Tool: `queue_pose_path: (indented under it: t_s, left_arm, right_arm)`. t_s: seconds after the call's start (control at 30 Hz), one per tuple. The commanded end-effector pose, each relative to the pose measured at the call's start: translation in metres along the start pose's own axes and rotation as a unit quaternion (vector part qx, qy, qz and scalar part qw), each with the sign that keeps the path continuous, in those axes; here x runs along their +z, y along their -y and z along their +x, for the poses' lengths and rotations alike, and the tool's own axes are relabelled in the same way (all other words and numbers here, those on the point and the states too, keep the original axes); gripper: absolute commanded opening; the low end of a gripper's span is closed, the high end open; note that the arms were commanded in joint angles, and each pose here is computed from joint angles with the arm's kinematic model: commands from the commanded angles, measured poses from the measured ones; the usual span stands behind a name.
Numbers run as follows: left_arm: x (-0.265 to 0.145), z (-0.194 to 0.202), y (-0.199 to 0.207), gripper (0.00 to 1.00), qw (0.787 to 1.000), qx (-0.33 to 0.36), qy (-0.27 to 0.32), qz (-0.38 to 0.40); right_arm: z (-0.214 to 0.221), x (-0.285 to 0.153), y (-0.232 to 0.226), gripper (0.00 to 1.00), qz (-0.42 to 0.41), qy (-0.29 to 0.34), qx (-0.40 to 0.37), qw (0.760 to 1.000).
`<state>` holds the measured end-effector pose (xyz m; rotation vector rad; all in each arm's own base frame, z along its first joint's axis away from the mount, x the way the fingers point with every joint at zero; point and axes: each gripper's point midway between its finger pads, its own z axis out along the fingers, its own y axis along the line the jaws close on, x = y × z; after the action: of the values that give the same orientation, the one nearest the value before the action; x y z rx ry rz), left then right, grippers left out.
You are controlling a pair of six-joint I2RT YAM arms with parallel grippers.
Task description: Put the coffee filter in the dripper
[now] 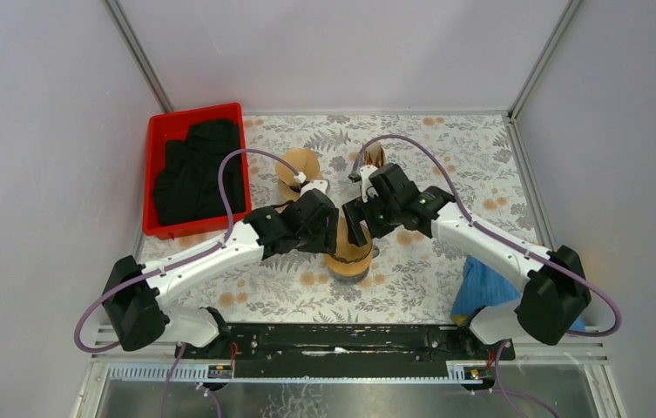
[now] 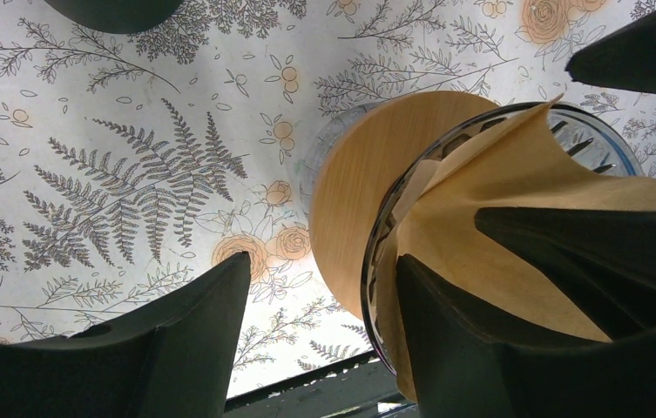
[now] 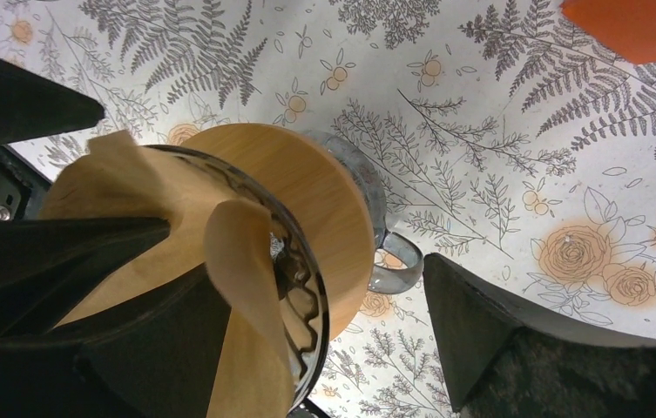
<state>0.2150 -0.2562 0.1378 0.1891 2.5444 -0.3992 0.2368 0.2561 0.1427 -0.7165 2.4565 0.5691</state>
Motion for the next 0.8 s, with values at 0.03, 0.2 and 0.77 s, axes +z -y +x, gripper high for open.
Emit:
queue_pose_path:
  t_s: [0.03,0.2,0.77]
  left_arm:
    - [0.000,-0.007,0.003,0.69,1.000,-0.002,0.013,0.010]
    - [0.000,-0.006,0.004,0.69,1.000,-0.002,0.013,0.011]
    - [0.000,-0.005,0.003,0.68,1.000,-0.002,0.011,0.012]
  right_arm:
    - [-0.018,0.006,0.001,0.85,0.002,0.018,-0.002,1.000]
    - [-0.008,0.014,0.016,0.82,0.038,0.002,0.001,0.999]
    - [-0.006,0.009,0.009,0.82,0.019,0.016,0.001,1.000]
